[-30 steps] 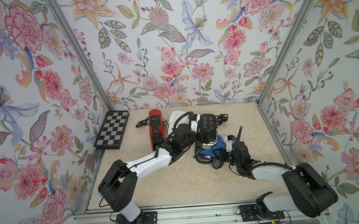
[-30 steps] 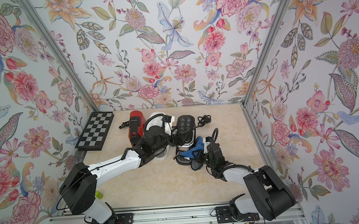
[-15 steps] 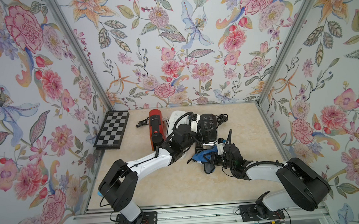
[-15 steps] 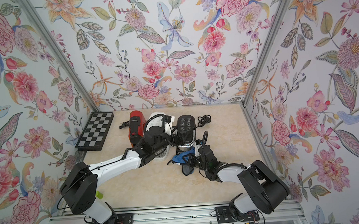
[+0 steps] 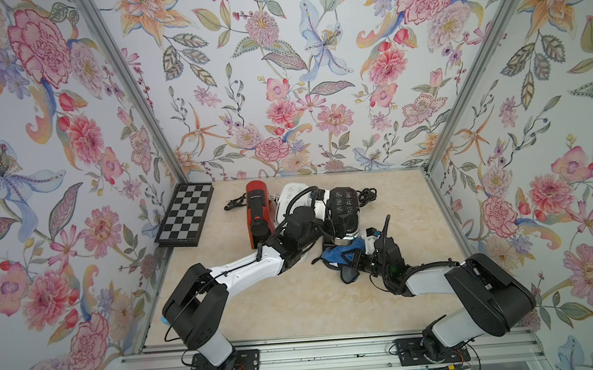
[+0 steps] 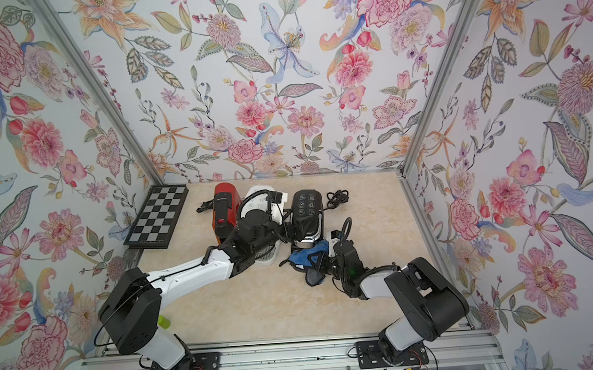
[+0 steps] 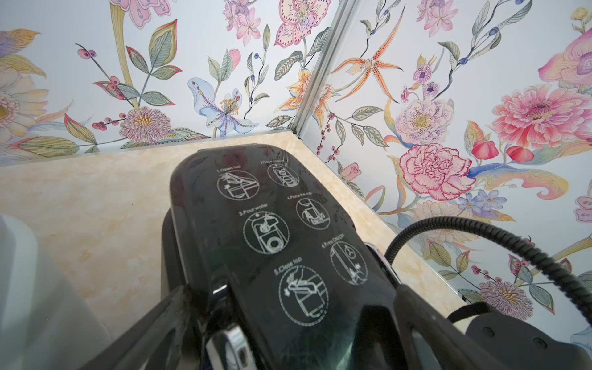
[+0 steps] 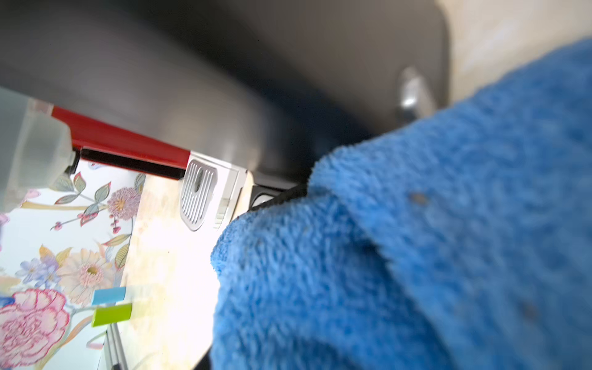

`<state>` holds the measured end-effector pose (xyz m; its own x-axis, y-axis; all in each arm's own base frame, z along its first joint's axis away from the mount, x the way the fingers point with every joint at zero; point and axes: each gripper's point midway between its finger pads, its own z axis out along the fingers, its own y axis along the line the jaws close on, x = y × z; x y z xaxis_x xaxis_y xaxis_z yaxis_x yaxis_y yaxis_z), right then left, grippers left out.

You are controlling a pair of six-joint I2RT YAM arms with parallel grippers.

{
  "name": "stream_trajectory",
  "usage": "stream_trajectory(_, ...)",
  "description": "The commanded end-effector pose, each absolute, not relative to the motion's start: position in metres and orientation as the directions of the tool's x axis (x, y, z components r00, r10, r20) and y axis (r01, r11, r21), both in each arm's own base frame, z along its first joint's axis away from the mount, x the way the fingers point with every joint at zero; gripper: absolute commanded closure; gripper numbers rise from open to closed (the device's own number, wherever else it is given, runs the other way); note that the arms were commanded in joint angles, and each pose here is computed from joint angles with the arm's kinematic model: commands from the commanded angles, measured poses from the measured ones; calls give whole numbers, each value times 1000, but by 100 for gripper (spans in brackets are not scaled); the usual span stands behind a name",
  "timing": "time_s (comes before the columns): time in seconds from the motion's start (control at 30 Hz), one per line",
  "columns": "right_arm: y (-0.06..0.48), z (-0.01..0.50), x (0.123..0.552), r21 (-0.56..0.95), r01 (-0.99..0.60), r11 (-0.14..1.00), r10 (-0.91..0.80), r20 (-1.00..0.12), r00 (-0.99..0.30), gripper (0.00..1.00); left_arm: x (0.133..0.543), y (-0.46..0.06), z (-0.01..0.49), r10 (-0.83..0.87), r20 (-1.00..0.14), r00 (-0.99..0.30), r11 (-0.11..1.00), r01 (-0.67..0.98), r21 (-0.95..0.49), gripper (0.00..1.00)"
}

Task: Wipe the surface of a coffee machine
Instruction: Wipe the dirt from the surface of the coffee machine.

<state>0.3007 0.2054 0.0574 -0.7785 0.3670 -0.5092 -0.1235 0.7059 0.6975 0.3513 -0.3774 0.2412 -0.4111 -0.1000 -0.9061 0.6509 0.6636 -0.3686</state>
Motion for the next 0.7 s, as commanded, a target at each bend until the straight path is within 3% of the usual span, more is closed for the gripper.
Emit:
stream_trajectory(0.0, 178, 58, 299, 634, -68, 771, 379, -542, -750, 65, 337, -380, 199, -4, -873, -487, 670, 647, -364, 1)
stream_trajectory(0.33, 217, 136, 300, 711, -344, 613, 348, -635, -690, 63, 338, -391, 200, -13, -869, -495, 643, 661, -386, 1)
stream_trajectory(0.67, 190, 198, 312, 663, -441, 605, 410, -734, -542, 64, 335, -391, 201, -16, -869, -495, 643, 660, -388, 1)
